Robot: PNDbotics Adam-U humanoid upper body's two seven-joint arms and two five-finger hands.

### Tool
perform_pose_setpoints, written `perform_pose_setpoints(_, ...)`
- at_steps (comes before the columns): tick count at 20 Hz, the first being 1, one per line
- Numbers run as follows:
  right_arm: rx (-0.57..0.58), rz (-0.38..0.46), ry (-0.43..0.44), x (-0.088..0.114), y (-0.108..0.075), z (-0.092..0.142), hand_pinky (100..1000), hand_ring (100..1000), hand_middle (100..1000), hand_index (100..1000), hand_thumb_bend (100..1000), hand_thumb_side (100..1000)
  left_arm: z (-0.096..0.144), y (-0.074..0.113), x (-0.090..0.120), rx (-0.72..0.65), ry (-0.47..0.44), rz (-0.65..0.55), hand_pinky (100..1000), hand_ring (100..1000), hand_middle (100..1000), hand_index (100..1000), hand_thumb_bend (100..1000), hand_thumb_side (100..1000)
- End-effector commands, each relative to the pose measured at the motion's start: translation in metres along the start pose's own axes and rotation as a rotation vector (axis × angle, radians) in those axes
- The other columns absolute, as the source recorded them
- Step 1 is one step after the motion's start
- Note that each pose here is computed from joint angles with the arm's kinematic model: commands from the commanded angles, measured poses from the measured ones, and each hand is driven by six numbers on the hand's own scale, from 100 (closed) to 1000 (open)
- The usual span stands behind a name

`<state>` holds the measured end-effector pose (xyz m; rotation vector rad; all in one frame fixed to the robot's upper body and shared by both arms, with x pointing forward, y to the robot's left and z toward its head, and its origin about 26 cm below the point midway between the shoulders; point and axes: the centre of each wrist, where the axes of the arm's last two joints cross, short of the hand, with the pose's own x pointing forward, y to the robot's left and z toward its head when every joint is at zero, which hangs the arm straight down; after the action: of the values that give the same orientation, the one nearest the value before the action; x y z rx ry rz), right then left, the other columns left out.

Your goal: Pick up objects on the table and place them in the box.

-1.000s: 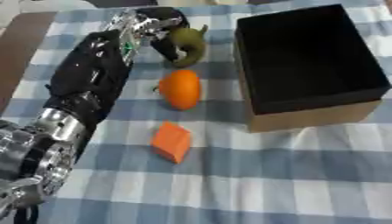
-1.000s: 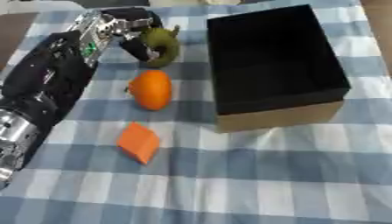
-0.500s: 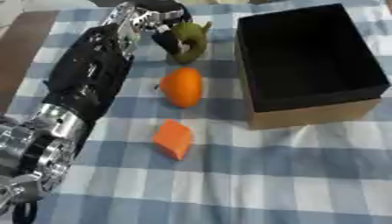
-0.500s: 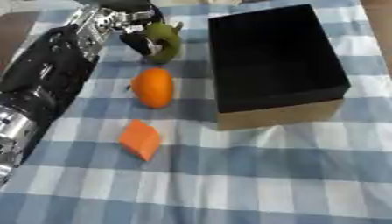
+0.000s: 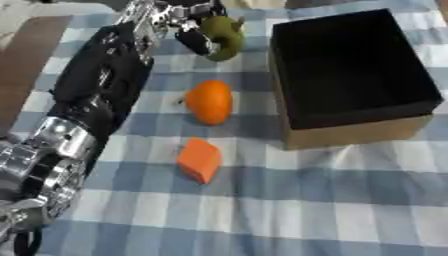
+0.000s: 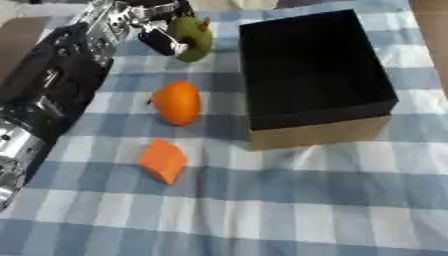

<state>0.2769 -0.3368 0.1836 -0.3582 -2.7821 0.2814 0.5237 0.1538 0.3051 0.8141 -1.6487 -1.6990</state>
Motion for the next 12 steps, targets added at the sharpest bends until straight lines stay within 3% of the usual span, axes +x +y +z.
perform_pose_setpoints(1, 0.013, 0.013, -0.018, 0.003, -0.006, -0.006, 922, 1000, 408, 903, 100, 470, 0.002, 0.027, 0.006, 0.072, -0.045, -0.047, 675, 718, 675, 697, 100, 187)
perform_pose_setpoints(2, 0.013, 0.013, -0.018, 0.003, -0.006, -0.006, 922, 1000, 409, 903, 100, 474, 0.002, 0.029, 0.007, 0.081, -0.058, -0.051, 672, 715, 672, 696, 100, 241)
perform_pose_setpoints(3, 0.012, 0.013, -0.018, 0.003, -0.006, -0.006, 922, 1000, 409, 903, 100, 470, 0.002, 0.032, 0.009, 0.092, -0.071, -0.054, 672, 715, 672, 696, 100, 197)
perform_pose_setpoints(12, 0.010, 0.014, -0.022, 0.003, -0.009, -0.007, 920, 1000, 416, 901, 100, 470, -0.003, 0.062, 0.045, 0.176, -0.254, -0.050, 677, 716, 669, 693, 100, 235)
